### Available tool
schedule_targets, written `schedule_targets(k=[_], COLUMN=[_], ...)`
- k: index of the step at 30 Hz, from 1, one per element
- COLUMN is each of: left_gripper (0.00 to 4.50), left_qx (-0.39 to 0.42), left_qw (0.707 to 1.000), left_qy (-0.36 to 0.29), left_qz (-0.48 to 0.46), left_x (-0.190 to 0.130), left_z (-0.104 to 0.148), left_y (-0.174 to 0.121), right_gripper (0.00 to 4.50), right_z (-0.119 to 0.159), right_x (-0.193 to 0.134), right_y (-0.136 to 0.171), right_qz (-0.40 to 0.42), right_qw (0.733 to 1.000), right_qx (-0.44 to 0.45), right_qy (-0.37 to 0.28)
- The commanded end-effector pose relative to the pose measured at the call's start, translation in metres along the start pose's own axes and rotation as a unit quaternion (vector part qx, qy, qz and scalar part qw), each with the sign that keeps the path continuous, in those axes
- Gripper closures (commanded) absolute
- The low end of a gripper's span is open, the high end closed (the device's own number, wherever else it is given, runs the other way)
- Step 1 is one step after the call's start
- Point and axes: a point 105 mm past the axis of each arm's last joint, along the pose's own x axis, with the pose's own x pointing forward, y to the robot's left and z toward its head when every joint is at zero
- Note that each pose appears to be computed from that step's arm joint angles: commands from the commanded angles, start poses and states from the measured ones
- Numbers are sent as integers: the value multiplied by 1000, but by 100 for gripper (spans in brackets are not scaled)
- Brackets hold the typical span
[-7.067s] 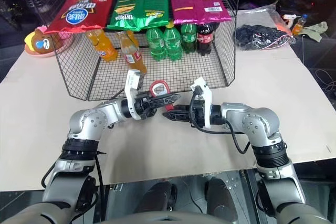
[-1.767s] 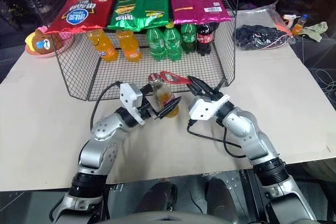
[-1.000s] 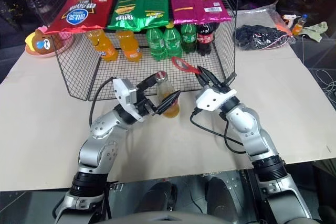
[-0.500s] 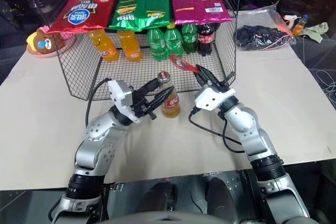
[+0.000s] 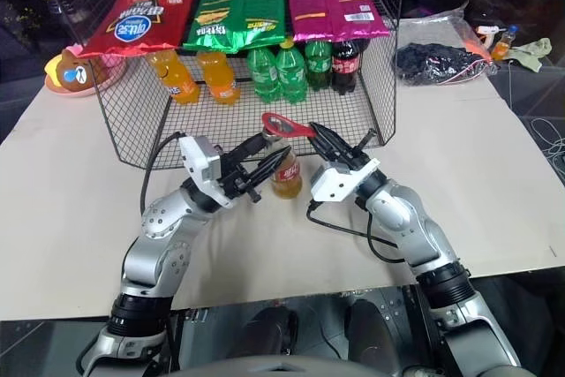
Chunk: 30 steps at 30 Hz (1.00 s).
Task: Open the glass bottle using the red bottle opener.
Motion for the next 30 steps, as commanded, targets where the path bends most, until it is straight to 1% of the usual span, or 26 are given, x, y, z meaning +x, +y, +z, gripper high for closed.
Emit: schedule_targets(k=[1, 7, 13, 19, 21, 22, 24, 30], left_gripper=[271, 271, 271, 271, 271, 271, 271, 271], left_qx=[-5, -7, -11, -10, -11, -12, -13, -15], left_qw=[1000, 1000, 999, 999, 999, 999, 999, 999], left_qy=[26, 27, 29, 33, 34, 35, 35, 36], left_qz=[-6, -9, -15, -12, -11, -10, -10, -9], left_x=[0, 3, 4, 4, 4, 4, 4, 4], left_z=[-9, -9, -9, -9, -10, -11, -12, -13], left_y=[0, 0, -2, 1, 1, 1, 1, 0], right_gripper=[450, 450, 450, 450, 450, 450, 450, 450], right_z=[11, 0, -6, 8, 10, 7, 3, -5], right_x=[0, -4, -1, 10, 8, 7, 6, 7], right_y=[9, 21, 36, 41, 54, 55, 55, 35], right_qz=[11, 26, 46, 58, 92, 95, 106, 103], right_qw=[999, 999, 998, 996, 994, 994, 993, 993], right_qx=[-11, -21, -35, -16, 2, 12, 10, -32], right_qy=[-29, -14, -23, -64, -65, -57, -51, -52])
